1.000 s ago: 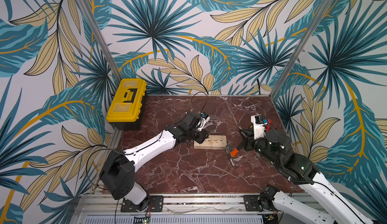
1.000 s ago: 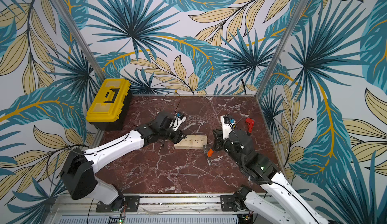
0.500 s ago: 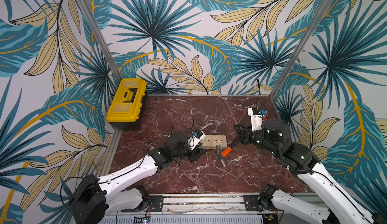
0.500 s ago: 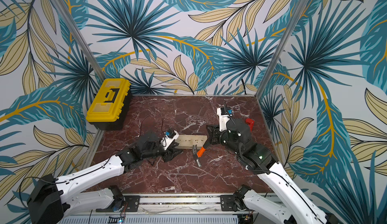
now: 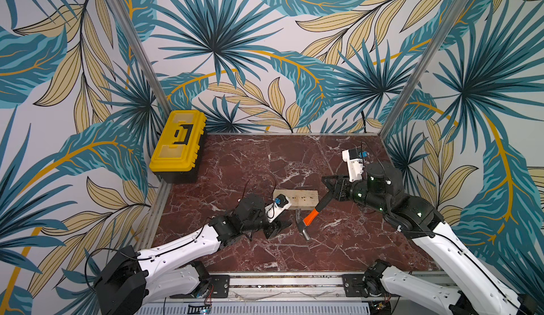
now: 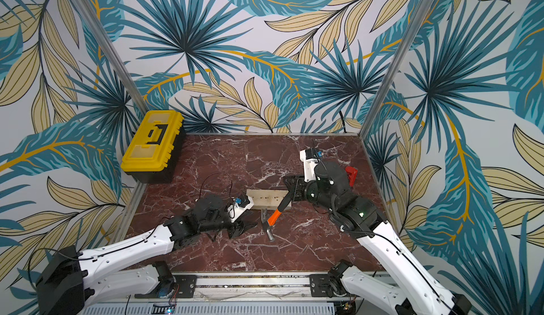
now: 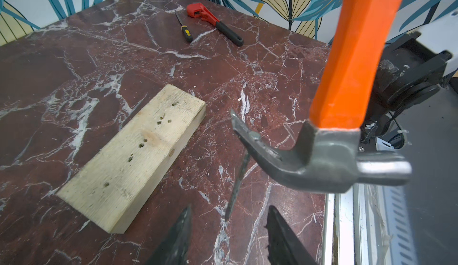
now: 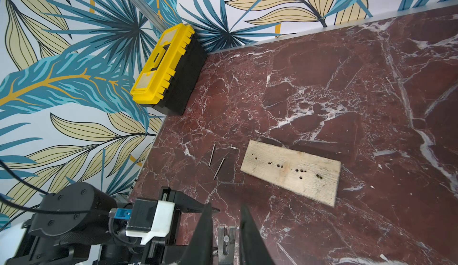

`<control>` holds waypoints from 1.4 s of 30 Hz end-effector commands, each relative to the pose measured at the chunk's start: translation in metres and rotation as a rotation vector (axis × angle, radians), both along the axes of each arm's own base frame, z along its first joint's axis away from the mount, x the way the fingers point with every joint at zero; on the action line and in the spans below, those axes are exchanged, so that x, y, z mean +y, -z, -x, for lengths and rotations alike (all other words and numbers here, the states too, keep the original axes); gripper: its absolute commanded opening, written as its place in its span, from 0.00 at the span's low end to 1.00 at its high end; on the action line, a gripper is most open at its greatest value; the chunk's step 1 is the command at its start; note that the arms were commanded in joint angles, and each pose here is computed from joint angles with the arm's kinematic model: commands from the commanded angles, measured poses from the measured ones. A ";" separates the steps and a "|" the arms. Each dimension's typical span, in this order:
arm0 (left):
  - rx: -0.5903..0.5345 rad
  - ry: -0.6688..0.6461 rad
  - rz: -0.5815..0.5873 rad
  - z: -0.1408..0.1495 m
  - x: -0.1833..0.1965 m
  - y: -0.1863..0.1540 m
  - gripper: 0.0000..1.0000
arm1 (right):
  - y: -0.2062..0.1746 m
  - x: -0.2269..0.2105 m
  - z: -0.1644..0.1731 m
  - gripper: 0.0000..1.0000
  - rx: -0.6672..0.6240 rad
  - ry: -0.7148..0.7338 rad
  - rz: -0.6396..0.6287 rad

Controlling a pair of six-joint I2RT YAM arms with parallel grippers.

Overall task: Use a claw hammer to pull out a nail
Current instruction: Pick up the nail with the hammer.

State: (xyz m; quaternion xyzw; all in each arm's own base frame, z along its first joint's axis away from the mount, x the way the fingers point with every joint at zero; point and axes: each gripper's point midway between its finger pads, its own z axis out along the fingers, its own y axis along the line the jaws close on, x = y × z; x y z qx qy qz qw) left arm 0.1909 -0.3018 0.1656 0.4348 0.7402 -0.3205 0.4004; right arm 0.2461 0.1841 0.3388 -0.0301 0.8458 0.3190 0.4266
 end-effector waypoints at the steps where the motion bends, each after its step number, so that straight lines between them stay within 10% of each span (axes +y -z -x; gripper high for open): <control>1: -0.023 0.022 -0.002 0.001 -0.003 0.001 0.50 | -0.039 0.002 0.004 0.00 -0.076 -0.007 -0.124; 35: -0.050 0.066 0.005 -0.005 -0.017 -0.011 0.41 | -0.037 0.000 0.002 0.00 -0.064 -0.005 -0.138; 42: -0.034 0.082 0.009 -0.003 -0.020 -0.010 0.25 | -0.036 -0.002 0.000 0.00 -0.065 0.006 -0.134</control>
